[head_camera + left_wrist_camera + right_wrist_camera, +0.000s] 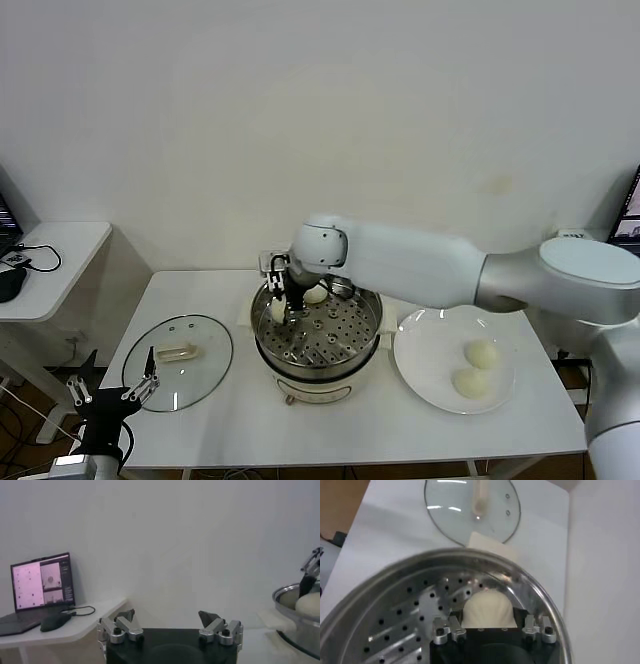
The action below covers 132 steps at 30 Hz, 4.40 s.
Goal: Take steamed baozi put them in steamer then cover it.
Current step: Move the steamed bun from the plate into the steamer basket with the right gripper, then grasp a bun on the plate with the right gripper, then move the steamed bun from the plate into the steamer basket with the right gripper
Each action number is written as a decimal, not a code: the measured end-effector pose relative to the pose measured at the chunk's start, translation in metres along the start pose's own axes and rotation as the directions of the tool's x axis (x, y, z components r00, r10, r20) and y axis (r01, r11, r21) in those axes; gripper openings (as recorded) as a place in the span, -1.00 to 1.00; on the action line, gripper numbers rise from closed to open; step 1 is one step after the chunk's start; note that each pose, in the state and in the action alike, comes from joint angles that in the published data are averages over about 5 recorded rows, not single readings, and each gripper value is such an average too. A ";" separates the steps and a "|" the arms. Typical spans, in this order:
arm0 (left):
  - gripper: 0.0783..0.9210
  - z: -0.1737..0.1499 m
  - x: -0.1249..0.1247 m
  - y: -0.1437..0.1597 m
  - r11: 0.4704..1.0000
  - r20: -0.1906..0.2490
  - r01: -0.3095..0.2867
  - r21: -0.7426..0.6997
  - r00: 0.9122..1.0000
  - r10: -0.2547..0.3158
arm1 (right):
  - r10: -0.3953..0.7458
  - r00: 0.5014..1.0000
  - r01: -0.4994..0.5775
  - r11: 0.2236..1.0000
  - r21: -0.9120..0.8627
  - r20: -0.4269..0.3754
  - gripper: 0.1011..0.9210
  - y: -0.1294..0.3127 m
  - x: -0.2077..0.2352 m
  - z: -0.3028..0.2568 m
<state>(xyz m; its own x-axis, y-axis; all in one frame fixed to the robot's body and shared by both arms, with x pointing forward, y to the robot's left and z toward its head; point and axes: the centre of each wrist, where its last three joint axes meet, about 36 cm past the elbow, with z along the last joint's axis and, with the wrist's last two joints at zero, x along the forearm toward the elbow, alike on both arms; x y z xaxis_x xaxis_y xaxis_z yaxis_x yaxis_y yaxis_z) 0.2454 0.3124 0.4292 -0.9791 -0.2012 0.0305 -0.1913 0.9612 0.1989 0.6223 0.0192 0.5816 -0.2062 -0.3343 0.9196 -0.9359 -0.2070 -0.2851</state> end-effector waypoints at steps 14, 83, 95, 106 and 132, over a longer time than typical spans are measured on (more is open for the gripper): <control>0.77 0.001 -0.001 -0.001 1.000 0.000 -0.002 0.002 1.000 0.002 | 0.003 1.000 -0.002 0.999 0.047 -0.025 0.76 -0.008 0.025 0.010; 0.77 0.015 -0.003 0.001 1.000 -0.064 -0.009 -0.018 0.998 0.008 | -0.124 0.949 0.098 0.990 -0.102 -0.289 0.62 0.202 0.044 0.364; 0.77 0.016 -0.003 0.001 1.000 -0.065 -0.008 -0.017 0.998 0.006 | -0.117 0.953 0.087 0.989 -0.118 -0.280 0.44 0.197 0.028 0.365; 0.77 0.012 -0.003 -0.003 1.000 -0.054 -0.009 -0.010 0.998 0.008 | -0.122 0.956 0.092 0.988 -0.120 -0.269 0.19 0.185 0.034 0.362; 0.77 0.007 -0.007 -0.005 1.000 -0.031 -0.024 -0.001 0.999 0.024 | 0.163 0.975 -0.160 0.987 0.035 -0.148 0.21 0.039 0.197 0.258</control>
<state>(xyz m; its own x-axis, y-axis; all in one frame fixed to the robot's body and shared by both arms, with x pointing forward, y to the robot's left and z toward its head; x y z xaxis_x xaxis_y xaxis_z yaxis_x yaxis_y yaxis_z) 0.2529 0.3105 0.4212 -0.9807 -0.1842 0.0659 -0.1680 0.9655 0.1988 0.6193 -0.2920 0.6822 -0.3962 -0.2233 0.8906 -0.8803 -0.1833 -0.4376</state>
